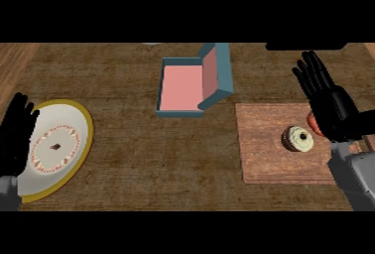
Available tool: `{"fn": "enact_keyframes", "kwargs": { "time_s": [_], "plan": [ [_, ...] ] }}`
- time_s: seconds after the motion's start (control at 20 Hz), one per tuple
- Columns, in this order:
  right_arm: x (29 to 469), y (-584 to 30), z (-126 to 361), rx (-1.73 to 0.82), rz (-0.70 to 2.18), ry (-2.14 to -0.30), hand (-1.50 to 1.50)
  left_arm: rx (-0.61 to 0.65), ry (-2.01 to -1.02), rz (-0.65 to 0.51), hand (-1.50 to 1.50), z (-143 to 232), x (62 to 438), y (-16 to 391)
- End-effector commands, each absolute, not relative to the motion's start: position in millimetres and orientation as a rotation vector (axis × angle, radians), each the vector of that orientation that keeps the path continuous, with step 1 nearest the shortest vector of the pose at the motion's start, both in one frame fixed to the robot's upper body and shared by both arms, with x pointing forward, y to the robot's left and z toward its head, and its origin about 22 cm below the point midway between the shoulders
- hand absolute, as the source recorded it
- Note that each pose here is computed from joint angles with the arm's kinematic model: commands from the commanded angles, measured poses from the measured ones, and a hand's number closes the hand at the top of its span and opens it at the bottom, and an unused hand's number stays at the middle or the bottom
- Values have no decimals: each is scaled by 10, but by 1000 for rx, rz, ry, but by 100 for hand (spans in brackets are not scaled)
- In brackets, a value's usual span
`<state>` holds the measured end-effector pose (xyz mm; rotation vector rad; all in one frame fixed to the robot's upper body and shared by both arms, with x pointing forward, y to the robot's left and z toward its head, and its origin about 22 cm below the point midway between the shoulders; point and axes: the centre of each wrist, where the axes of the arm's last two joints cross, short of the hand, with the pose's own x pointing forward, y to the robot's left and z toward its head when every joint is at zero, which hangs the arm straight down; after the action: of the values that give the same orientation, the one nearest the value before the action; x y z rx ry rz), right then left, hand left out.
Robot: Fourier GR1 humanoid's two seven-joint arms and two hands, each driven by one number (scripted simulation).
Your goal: Pick the squash from the cutting board and place it in the cardboard box
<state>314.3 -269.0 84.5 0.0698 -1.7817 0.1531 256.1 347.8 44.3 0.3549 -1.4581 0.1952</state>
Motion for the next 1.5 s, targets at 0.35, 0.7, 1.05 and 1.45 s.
{"fn": "enact_keyframes", "kwargs": {
  "time_s": [0.35, 0.7, 1.05, 1.45],
  "plan": [
    [3275, -3912, 1144, -685, 281, -1761, 150, 377, -1475, -149, 0, 298, 2488, 3082],
    [3349, -3947, 377, -504, -132, -1869, -150, 359, -1452, -197, 0, 188, 2380, 3006],
    [3234, -4527, 975, -760, 444, -1576, -150, 361, -1464, -199, 0, 24, 2397, 2741],
    [3262, -4474, 1394, -663, 923, -1134, -150, 370, -1457, -209, 0, 111, 2452, 2763]
  ]
}}
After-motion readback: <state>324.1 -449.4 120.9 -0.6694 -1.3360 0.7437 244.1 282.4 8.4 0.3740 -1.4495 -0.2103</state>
